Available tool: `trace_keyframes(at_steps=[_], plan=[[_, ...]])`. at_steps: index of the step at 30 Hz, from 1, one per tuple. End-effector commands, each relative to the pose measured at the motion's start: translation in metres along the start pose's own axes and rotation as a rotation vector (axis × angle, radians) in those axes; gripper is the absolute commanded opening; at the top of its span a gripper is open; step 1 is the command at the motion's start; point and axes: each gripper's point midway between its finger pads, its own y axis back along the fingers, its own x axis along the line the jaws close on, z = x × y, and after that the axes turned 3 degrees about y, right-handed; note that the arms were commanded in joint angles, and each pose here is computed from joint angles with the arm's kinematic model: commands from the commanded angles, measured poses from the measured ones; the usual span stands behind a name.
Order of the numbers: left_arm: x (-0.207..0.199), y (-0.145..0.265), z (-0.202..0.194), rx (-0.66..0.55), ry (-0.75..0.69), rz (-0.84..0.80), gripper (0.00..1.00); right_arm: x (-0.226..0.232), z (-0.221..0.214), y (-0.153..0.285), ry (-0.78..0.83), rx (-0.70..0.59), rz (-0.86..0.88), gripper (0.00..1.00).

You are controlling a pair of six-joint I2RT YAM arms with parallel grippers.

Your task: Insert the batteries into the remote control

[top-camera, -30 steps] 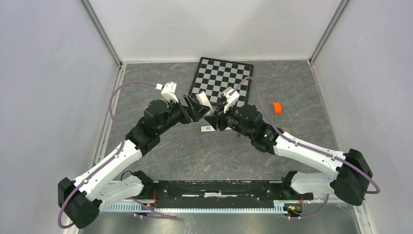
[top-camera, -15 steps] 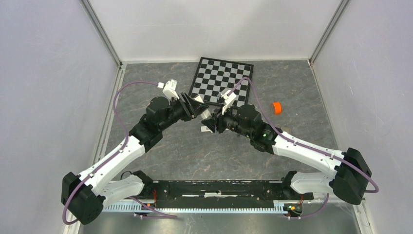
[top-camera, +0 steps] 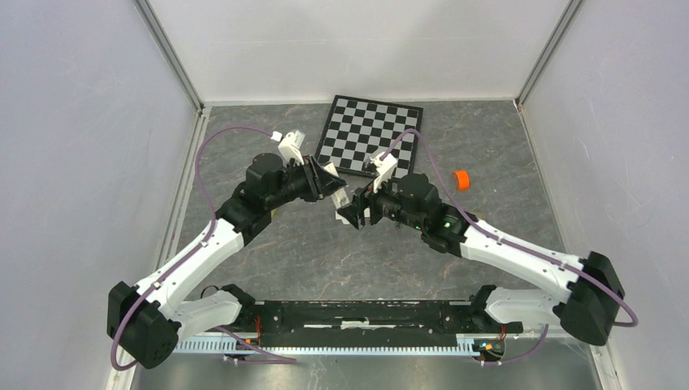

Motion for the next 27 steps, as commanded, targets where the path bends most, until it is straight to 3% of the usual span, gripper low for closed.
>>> trace_keyframes(at_steps=[1,9,17,27], plan=[[-0.014,0.017,-0.003,0.023,-0.198,-0.122,0.02,-0.008,0.019,0.035,-0.025,-0.042,-0.038,0.74],[-0.018,0.036,-0.021,0.033,-0.325,-0.215,0.02,-0.061,-0.007,0.076,-0.109,0.038,-0.317,0.73],[-0.038,0.048,-0.026,0.036,-0.36,-0.331,0.02,-0.117,-0.059,0.082,-0.16,0.165,-0.646,0.56],[-0.048,0.054,-0.037,0.066,-0.422,-0.435,0.04,-0.156,-0.121,0.072,-0.262,0.312,-0.744,0.49]])
